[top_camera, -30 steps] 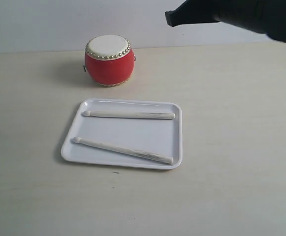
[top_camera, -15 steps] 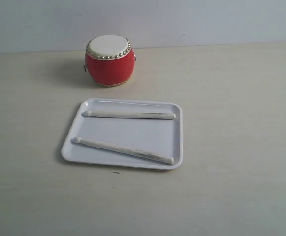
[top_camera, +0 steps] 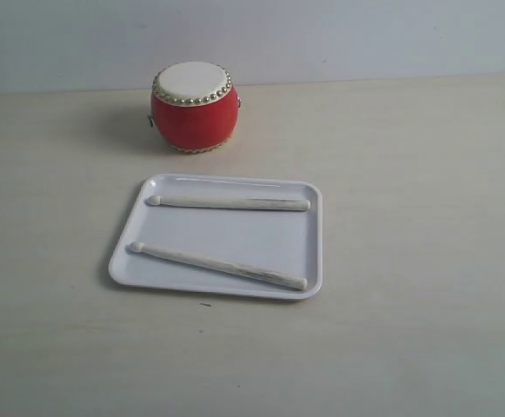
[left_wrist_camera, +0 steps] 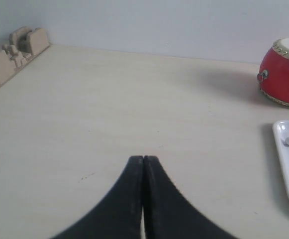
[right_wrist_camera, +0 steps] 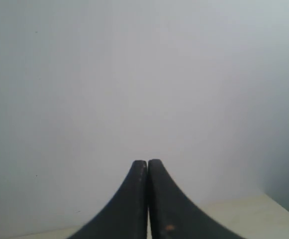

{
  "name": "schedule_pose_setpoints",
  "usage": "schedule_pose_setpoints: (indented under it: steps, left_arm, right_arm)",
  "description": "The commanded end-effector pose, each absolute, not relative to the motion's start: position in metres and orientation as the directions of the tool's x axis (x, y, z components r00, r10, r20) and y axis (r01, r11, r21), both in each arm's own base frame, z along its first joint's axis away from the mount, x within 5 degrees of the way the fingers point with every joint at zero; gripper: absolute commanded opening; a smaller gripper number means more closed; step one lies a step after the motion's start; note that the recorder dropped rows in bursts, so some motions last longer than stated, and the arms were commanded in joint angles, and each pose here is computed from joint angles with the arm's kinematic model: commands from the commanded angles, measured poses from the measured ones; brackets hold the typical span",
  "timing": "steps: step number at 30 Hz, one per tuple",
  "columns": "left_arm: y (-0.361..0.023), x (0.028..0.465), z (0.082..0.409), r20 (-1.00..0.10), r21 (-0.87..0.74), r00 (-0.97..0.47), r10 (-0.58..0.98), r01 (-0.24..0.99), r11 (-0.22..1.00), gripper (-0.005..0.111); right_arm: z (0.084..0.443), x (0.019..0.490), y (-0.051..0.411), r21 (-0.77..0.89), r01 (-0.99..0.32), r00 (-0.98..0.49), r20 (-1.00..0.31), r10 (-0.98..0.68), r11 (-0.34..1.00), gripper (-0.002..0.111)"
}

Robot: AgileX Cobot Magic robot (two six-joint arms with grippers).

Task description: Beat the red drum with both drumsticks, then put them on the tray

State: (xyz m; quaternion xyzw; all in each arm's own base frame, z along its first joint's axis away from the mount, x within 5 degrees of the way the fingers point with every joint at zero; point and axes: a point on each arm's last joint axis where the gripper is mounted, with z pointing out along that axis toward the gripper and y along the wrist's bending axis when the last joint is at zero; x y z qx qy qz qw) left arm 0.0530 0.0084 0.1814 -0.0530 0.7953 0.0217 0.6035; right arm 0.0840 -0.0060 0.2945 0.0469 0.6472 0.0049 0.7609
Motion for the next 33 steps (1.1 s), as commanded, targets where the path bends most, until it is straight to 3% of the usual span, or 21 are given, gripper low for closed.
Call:
schedule_pose_setpoints:
  steps: [1,3,8,15,21,33]
  left_arm:
    - [0.008,0.053,0.182,-0.965,-0.035,-0.256,-0.063,-0.111,0.993,0.0]
    - [0.008,0.053,0.182,-0.965,-0.035,-0.256,-0.063,-0.111,0.993,0.0]
    - [0.008,0.053,0.182,-0.965,-0.035,-0.256,-0.063,-0.111,0.993,0.0]
    - [0.008,0.053,0.182,-0.965,-0.035,-0.256,-0.063,-0.111,0.993,0.0]
    - [0.008,0.053,0.182,-0.965,-0.035,-0.256,-0.063,-0.111,0.993,0.0]
    - [0.008,0.053,0.182,-0.965,-0.033,-0.256,-0.061,-0.11,0.993,0.0]
  right_arm:
    - [0.287,0.082,-0.001,0.013,0.004,0.101,-0.995,0.013,1.0,0.0]
    - [0.282,0.078,0.002,-0.043,-0.027,0.046,-0.998,-0.041,0.999,0.0]
    - [0.268,0.066,-0.003,0.093,0.032,-0.072,-0.993,0.095,0.995,0.0]
    - [0.229,0.05,-0.002,-0.011,0.014,-0.039,-0.999,-0.01,1.0,0.0]
    - [0.189,0.055,0.0,-0.051,-0.018,-0.176,-0.983,-0.054,0.999,0.0]
    - [0.188,0.055,0.0,-0.051,-0.018,-0.187,-0.981,-0.053,0.999,0.0]
